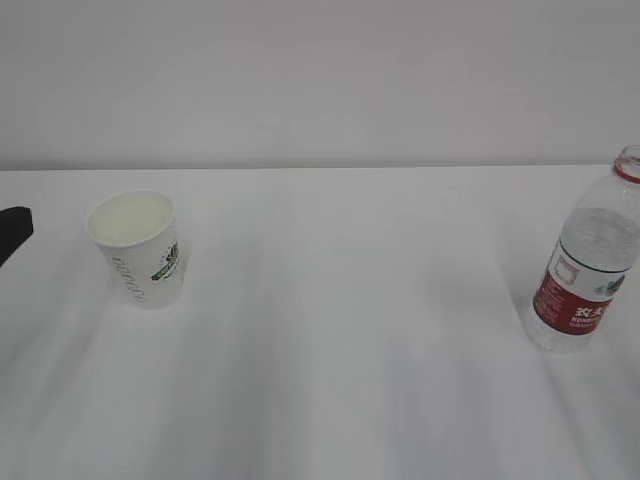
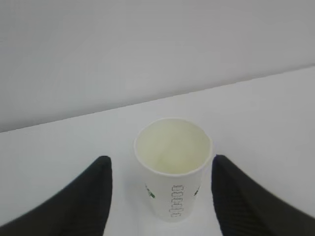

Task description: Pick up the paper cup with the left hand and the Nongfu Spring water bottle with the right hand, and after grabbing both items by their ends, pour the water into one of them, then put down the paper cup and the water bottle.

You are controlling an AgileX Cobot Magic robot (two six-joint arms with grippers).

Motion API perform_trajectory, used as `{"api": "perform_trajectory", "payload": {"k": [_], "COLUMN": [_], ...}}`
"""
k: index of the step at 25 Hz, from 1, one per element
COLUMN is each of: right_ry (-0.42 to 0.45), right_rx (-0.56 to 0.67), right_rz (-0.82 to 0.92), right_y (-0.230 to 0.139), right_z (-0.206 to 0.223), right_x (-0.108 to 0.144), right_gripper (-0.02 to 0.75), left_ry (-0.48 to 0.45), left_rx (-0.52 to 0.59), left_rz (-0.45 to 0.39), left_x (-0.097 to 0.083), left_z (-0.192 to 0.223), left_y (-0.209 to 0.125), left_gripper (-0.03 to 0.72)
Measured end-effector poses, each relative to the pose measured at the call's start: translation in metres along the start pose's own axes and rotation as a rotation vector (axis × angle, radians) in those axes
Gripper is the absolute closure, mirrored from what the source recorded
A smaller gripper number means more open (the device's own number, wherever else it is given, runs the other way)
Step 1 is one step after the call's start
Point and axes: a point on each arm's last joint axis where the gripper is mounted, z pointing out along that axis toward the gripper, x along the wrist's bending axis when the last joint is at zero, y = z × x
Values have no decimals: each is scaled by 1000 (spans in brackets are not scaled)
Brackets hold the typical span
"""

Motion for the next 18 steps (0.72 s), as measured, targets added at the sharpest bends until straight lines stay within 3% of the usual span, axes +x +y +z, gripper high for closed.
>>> {"api": "perform_trajectory", "payload": {"k": [18], "right_ry": [26], "right_rx": [68], "right_rz": [6], "right_y": [-24], "right_z": [16], "right_x": [4], "right_gripper": [152], "left_ry": [-27], "left_rx": [36], "left_rz": [19], "left_x": [-2], "left_z": [20], "left_y": [-14], "left_gripper": [225]}}
